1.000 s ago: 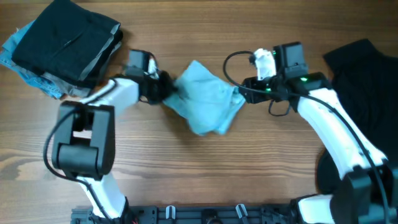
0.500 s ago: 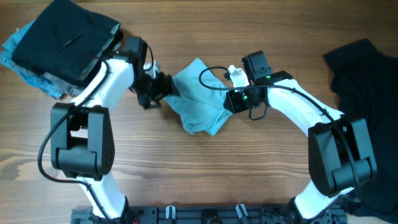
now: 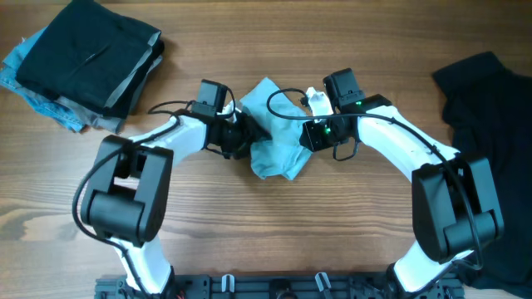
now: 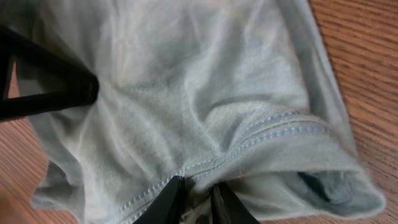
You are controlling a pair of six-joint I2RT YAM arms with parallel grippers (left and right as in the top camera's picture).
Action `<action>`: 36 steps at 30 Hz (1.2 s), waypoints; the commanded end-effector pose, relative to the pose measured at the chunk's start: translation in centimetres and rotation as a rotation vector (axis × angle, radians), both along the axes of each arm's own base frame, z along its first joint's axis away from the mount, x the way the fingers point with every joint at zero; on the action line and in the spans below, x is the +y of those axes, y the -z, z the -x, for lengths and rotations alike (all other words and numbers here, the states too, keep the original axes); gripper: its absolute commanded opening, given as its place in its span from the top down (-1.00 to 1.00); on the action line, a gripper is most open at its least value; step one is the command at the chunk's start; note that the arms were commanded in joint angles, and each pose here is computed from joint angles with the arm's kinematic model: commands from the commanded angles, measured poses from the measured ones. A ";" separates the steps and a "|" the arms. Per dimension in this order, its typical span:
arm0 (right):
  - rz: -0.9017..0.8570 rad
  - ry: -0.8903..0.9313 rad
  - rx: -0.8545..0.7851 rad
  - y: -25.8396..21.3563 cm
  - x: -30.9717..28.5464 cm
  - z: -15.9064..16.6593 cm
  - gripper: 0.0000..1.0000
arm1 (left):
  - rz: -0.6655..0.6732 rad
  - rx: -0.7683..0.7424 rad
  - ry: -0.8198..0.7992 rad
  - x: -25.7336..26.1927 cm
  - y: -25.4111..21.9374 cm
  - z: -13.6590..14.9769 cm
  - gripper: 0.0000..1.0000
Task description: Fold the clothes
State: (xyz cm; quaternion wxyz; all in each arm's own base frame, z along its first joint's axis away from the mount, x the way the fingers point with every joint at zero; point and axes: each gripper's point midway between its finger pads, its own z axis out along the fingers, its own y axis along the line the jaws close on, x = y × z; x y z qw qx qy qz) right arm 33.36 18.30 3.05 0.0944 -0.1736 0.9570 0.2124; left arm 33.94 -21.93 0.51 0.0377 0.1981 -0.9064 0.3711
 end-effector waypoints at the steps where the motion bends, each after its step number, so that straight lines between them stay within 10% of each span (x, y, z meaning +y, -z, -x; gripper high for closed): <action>1: 0.024 0.007 0.039 0.8 -0.5 0.8 0.72 | -0.204 0.082 -0.044 3.2 5.9 1.9 0.85; 9: 0.037 0.061 -0.070 -6.2 -4.8 0.6 0.71 | -0.232 -0.170 0.160 7.7 -4.8 -1.5 0.92; 18: 0.013 0.145 -0.112 -9.1 -6.1 0.8 0.70 | -0.393 -0.946 -0.014 19.4 -28.1 -15.4 0.92; 25: 0.008 0.183 -0.051 -8.8 -6.2 1.7 0.71 | -0.546 -0.904 -0.285 36.7 -21.6 -19.7 0.92; 29: 0.007 0.203 -0.034 -8.8 -6.2 1.9 0.72 | -0.464 -0.572 -0.423 41.7 -12.0 -16.5 -0.87; 36: 0.010 0.193 -0.038 -8.9 -6.3 2.0 0.73 | -0.514 -0.604 -0.546 45.1 -20.7 -10.8 -1.00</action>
